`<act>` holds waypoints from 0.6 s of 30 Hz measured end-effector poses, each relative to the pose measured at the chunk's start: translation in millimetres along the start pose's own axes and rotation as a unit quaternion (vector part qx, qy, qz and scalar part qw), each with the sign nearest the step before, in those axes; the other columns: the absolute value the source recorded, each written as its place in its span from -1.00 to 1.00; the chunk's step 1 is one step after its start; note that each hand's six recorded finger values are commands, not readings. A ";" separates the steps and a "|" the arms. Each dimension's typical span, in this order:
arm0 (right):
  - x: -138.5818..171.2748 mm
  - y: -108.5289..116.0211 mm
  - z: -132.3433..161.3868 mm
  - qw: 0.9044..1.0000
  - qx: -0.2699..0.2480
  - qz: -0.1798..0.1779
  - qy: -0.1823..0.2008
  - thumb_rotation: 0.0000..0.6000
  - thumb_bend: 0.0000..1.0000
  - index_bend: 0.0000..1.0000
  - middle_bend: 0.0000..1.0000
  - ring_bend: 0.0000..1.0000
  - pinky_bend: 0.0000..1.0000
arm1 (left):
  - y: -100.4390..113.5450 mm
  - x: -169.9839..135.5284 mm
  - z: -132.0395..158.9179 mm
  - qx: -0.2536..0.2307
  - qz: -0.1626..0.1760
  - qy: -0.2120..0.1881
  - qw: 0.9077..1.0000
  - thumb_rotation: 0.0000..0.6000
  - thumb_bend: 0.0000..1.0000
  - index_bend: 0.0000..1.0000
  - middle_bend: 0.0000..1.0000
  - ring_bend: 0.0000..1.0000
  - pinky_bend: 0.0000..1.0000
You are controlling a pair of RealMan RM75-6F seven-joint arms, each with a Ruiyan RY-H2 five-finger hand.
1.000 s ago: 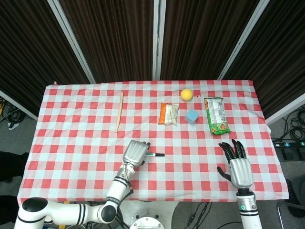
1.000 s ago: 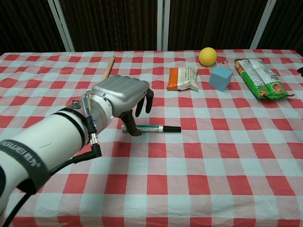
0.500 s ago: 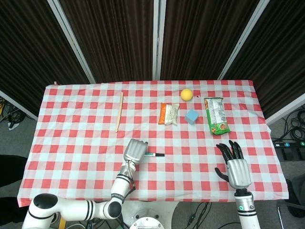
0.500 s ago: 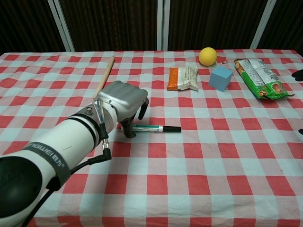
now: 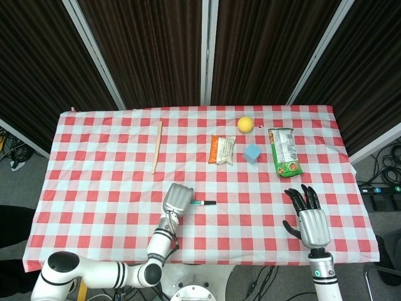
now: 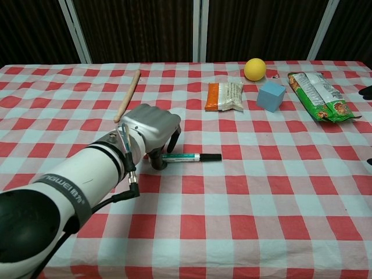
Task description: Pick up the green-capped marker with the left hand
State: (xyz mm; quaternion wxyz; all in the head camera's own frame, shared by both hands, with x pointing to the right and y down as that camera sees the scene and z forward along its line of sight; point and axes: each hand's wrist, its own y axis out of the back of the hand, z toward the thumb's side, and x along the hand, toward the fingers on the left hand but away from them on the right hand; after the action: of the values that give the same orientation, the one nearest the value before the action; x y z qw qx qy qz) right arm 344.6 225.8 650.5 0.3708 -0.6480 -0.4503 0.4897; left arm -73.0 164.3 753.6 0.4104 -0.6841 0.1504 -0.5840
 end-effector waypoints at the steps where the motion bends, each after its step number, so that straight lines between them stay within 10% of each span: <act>1: 0.0 0.0 -0.1 1.000 0.000 0.000 0.000 1.00 -0.88 -0.64 -0.64 -1.00 -1.00 | -0.5 0.5 -0.2 0.001 -0.001 0.000 1.000 1.00 -0.43 0.02 0.11 0.56 0.66; 18: 0.0 0.6 -1.0 1.000 0.000 -0.001 -0.001 1.00 -0.88 -0.64 -0.63 -1.00 -1.00 | 3.8 1.9 1.9 -0.003 0.002 0.000 1.000 1.00 -0.25 0.09 0.18 0.59 0.67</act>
State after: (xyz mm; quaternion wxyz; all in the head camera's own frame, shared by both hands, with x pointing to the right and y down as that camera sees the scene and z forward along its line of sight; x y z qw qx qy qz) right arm 345.7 225.5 650.2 0.3707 -0.6476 -0.4511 0.4896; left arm -69.6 161.4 752.1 0.4101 -0.6850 0.1534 -0.5823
